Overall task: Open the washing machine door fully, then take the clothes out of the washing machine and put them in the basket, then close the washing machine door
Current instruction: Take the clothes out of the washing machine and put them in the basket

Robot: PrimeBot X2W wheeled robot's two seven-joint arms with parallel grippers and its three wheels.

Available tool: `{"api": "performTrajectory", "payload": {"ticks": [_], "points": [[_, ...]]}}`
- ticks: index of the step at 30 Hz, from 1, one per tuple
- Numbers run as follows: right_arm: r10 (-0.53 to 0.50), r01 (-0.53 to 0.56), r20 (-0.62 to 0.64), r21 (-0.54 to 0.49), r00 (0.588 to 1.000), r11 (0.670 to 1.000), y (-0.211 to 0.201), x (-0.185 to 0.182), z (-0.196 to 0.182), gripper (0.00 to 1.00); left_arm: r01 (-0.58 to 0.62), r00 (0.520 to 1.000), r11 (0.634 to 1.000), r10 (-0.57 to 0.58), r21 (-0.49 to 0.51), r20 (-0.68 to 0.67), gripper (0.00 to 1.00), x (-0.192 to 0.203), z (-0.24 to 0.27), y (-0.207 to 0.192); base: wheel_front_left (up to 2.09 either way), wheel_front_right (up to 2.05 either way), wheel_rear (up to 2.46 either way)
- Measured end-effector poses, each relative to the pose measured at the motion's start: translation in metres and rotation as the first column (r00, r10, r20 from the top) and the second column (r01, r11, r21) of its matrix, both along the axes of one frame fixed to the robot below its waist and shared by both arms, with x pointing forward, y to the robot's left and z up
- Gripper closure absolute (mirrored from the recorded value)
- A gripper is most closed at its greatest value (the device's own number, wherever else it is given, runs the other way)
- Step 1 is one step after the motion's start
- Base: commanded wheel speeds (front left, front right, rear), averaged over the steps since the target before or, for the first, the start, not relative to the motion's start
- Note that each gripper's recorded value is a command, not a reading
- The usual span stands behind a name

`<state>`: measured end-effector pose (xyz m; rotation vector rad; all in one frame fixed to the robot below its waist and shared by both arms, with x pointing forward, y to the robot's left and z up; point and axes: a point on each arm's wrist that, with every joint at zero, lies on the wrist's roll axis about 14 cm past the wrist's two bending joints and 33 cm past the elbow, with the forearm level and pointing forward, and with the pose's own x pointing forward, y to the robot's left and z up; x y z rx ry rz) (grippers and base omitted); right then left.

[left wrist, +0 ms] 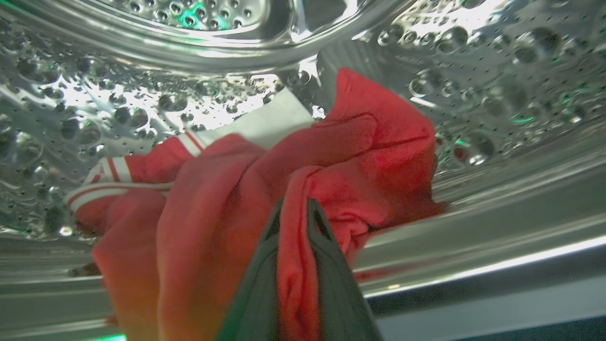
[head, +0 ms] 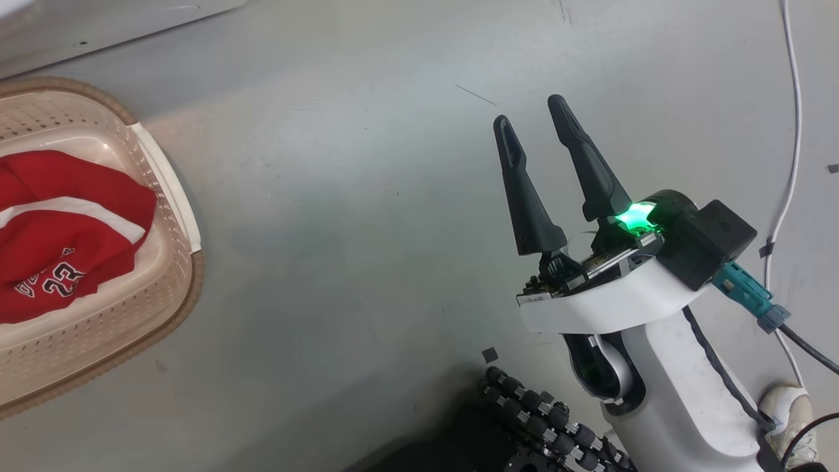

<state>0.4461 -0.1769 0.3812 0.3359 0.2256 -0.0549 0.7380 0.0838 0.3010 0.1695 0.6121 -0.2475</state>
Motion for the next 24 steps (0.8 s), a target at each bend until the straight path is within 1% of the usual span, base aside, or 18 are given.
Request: {"api": "performTrajectory", "payload": {"ticks": [5,12,17,20,24], "points": [[0.030,-0.029,0.012,-0.027,0.999,0.999,0.005,0.003,0.002,0.00,0.018,0.996,0.996,-0.010,-0.090,0.086,1.00,0.002,0.025,-0.020,0.00,0.00,0.00],[0.050,-0.049,0.022,-0.042,0.998,0.998,0.010,0.005,0.005,0.00,0.033,0.975,0.980,0.011,-0.195,0.220,1.00,-0.004,0.059,-0.032,0.00,0.00,0.00],[0.072,-0.070,0.029,-0.074,0.997,0.995,0.013,0.005,0.008,0.00,0.060,0.954,0.964,0.021,-0.259,0.298,1.00,-0.020,0.079,-0.041,0.00,0.00,0.00],[0.103,-0.099,0.025,-0.121,0.994,0.988,0.016,0.005,0.006,0.00,0.083,0.943,0.948,0.026,-0.308,0.332,1.00,-0.033,0.091,-0.049,0.00,0.00,0.00],[0.134,-0.128,0.034,-0.143,0.990,0.981,0.022,0.006,0.009,0.00,0.082,0.929,0.938,0.051,-0.338,0.367,1.00,-0.051,0.102,-0.047,0.00,0.00,0.00]]}}
